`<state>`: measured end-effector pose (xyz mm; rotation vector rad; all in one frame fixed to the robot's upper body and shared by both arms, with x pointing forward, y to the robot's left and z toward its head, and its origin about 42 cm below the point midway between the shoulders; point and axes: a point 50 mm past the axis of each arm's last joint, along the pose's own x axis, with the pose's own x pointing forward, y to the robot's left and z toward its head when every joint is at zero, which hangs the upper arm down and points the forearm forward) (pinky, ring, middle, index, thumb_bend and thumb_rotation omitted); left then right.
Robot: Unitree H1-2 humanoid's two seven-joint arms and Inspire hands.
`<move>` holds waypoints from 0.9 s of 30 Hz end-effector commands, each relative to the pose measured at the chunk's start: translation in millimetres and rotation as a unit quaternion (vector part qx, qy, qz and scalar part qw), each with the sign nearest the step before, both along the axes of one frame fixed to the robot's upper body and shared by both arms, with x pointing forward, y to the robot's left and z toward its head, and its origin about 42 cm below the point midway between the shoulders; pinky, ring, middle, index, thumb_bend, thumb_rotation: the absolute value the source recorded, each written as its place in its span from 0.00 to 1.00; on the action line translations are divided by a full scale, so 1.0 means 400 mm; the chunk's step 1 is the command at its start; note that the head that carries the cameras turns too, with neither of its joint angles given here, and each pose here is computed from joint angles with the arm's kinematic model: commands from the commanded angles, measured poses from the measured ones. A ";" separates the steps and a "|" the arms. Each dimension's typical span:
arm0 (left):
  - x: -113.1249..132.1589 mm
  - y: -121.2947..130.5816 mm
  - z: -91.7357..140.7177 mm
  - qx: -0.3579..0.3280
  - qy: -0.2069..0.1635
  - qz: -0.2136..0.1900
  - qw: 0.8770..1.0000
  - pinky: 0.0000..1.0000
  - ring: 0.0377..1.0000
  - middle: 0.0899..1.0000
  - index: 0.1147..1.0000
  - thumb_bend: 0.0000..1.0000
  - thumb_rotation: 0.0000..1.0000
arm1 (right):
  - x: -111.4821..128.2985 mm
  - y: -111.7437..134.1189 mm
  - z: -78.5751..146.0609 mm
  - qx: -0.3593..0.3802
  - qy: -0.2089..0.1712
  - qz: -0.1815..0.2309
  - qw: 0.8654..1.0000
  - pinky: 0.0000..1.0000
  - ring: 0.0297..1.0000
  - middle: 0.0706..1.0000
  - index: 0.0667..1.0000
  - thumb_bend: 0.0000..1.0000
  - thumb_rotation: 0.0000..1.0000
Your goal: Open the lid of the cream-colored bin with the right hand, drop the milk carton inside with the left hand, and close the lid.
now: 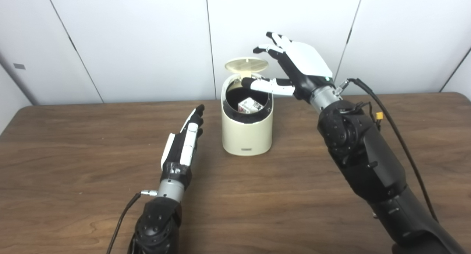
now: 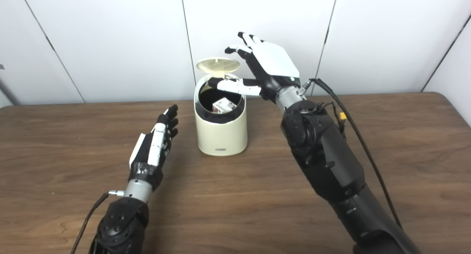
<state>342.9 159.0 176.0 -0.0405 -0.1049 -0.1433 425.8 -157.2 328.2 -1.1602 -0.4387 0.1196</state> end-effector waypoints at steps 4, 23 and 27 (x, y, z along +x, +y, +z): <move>0.005 -0.014 0.033 0.001 -0.037 0.005 0.999 1.00 1.00 1.00 1.00 0.60 1.00 | -0.017 -0.005 0.063 -0.006 -0.058 0.008 0.998 1.00 1.00 1.00 0.71 0.67 1.00; 0.011 -0.019 0.032 0.002 -0.028 -0.008 1.000 1.00 1.00 1.00 1.00 0.65 0.95 | -0.058 0.023 -0.011 -0.026 -0.051 0.026 0.998 1.00 1.00 1.00 0.67 0.62 1.00; 0.014 -0.017 0.027 0.003 -0.026 -0.011 1.000 1.00 1.00 1.00 1.00 0.65 0.96 | -0.069 0.030 -0.033 -0.031 -0.042 0.025 0.998 1.00 1.00 1.00 0.68 0.62 0.96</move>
